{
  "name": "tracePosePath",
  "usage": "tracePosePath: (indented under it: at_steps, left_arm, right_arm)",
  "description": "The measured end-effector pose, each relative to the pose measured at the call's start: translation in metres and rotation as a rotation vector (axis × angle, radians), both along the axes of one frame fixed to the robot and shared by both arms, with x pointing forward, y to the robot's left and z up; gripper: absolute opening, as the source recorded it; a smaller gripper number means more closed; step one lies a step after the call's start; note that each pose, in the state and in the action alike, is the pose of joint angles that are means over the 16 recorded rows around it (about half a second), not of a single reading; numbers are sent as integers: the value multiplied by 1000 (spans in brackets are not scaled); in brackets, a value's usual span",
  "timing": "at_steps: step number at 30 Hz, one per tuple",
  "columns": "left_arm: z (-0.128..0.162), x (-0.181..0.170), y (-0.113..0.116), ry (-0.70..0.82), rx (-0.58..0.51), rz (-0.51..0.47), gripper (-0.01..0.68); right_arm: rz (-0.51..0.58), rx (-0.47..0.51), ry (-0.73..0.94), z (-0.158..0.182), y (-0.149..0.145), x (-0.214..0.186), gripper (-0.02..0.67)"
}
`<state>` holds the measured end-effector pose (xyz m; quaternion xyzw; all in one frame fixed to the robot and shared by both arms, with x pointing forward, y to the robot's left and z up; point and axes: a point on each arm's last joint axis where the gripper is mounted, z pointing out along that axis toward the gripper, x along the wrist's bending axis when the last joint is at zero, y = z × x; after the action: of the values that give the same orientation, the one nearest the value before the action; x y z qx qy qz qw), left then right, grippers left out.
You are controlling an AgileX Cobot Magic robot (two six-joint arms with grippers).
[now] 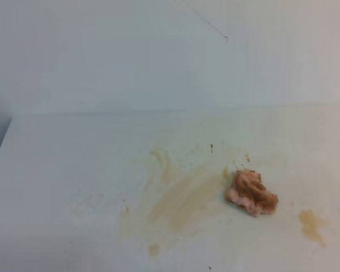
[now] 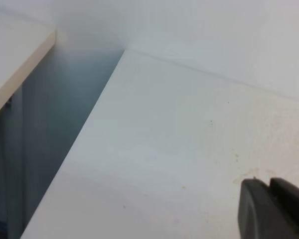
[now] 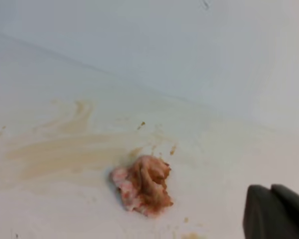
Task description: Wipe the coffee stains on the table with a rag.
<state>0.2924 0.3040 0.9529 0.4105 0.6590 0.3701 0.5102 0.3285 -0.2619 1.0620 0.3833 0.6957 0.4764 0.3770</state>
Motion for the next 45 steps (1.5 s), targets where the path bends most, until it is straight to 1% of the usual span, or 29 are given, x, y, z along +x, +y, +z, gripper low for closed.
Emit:
tracePosePath:
  at_steps: [5,9,15,19,23,31,35,39,45]
  left_arm:
    - [0,0,0,0,0,0,0]
    - [0,0,0,0,0,0,0]
    - [0,0,0,0,0,0,0]
    - [0,0,0,0,0,-1,0]
    - [0,0,0,0,0,-1,0]
    - [0,0,0,0,0,-1,0]
    - [0,0,0,0,0,-1,0]
    - [0,0,0,0,0,-1,0]
    - [0,0,0,0,0,-1,0]
  right_arm:
    - [-35,-3,18,-33,-4,-2,4]
    - [-41,-14,56,-51,-5,-4,3]
    - [-42,-25,104,-67,-7,-11,1]
    - [-74,-22,104,-71,-12,-20,0]
    - [-147,-12,73,-71,-18,-29,0]
    - [-376,2,-4,-70,-30,-43,0]
    - [-468,2,-22,-70,-34,-45,0]
    - [-520,2,-17,-72,-36,-44,0]
    - [-543,4,16,-85,-38,-42,0]
